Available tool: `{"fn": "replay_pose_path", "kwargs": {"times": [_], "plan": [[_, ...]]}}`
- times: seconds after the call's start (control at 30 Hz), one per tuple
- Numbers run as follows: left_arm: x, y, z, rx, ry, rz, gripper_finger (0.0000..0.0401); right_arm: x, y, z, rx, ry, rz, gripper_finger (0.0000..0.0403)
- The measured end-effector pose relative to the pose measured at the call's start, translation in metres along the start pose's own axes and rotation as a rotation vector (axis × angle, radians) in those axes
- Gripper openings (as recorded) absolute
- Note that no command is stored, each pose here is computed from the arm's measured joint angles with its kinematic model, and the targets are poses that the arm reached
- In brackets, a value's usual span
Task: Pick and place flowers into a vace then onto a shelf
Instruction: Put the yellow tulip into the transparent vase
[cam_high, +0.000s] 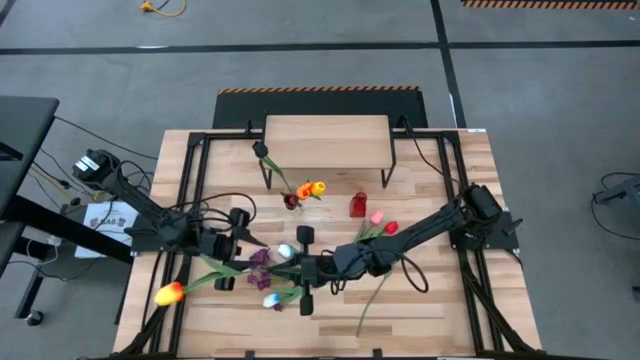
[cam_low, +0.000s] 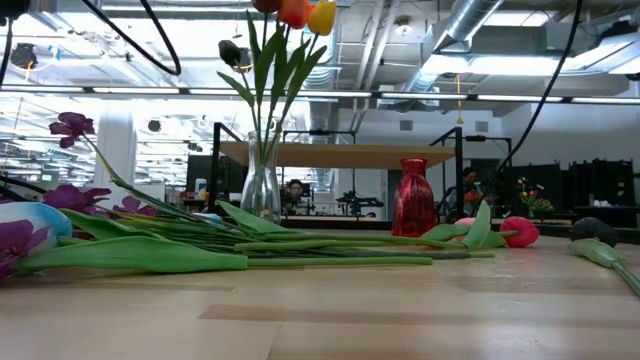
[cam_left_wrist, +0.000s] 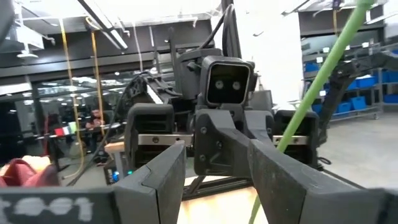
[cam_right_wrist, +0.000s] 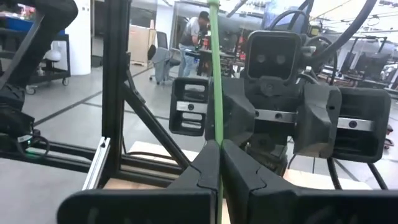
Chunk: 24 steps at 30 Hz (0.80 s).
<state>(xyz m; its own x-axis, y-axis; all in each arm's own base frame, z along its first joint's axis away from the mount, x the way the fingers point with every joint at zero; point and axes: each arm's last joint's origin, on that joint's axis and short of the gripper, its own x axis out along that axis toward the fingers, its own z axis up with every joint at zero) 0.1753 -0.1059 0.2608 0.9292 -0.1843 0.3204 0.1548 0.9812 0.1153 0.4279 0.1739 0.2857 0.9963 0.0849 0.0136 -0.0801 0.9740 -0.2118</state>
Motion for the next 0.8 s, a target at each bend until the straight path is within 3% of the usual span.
{"fn": "replay_pose_path", "kwargs": {"times": [0.37,0.8], "plan": [[-0.001,-0.003,-0.011,0.01,0.105,-0.032,0.0164,-0.001,0.002,0.001,-0.025,0.0,-0.018,0.0],[0.0,-0.002,0.0,-0.021,-0.013,-0.056,0.0164,-0.001,0.001,-0.003,-0.033,0.052,-0.049,0.0]]}}
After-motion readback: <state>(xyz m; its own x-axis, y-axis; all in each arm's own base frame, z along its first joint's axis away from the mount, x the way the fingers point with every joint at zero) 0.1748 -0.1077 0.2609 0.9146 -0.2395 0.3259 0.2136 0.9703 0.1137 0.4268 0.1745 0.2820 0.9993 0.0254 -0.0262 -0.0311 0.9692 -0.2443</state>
